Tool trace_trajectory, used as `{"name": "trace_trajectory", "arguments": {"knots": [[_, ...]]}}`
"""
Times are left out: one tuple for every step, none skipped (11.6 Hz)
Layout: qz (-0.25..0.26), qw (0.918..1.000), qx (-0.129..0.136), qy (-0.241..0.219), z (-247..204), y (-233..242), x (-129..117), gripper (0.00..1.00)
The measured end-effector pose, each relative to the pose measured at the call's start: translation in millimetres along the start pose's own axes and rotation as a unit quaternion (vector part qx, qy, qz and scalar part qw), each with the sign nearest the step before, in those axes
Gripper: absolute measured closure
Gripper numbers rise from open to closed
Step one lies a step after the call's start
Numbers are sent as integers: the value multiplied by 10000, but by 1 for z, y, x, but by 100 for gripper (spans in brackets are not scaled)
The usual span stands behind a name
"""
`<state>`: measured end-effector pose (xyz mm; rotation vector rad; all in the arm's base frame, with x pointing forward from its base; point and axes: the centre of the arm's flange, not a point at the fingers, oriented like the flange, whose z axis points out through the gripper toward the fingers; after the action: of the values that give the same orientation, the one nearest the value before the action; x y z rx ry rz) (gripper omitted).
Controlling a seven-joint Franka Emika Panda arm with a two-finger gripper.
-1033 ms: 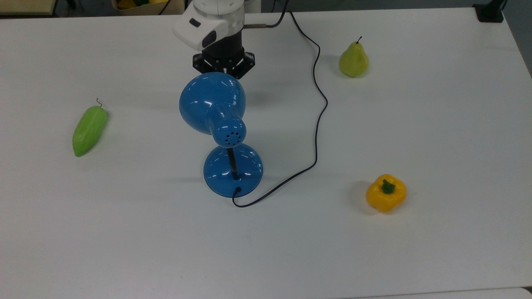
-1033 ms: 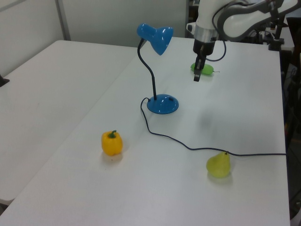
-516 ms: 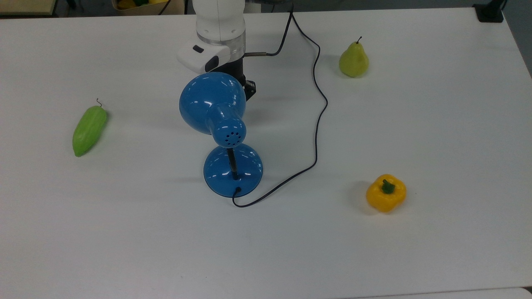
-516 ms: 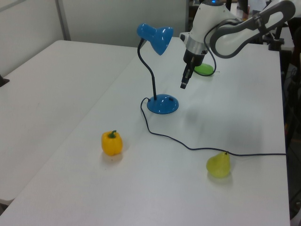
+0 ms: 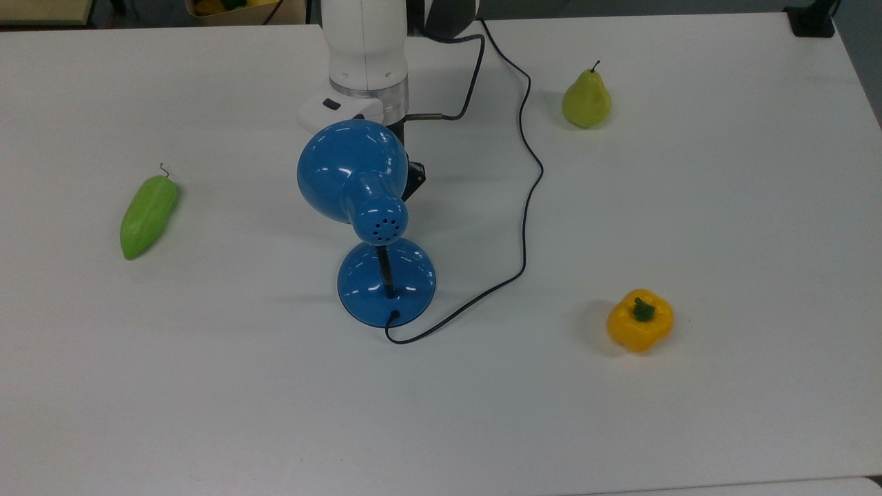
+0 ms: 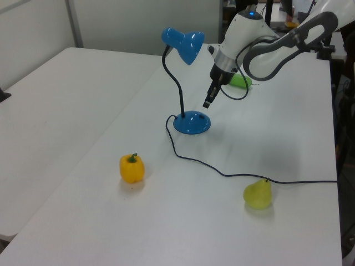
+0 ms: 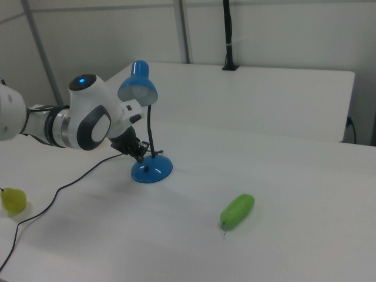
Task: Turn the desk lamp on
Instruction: 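Move the gripper down toward the switch on the blue lamp base, then press the switch on the lamp base with the gripper fingers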
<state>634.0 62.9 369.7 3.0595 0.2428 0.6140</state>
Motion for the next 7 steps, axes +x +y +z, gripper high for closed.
{"name": "trace_trajectory", "arguments": {"knots": [[-2,10000,2,17,6,0,-1,99],[-3,10000,3,37,11,0,-2,99],[-5,10000,2,93,14,-1,-1,99],[-8,9999,2,151,18,-1,-1,99],[-10,9999,4,156,23,-1,-3,99],[-18,9999,6,137,29,-1,-4,99],[-30,9999,7,116,31,-1,-5,99]]}}
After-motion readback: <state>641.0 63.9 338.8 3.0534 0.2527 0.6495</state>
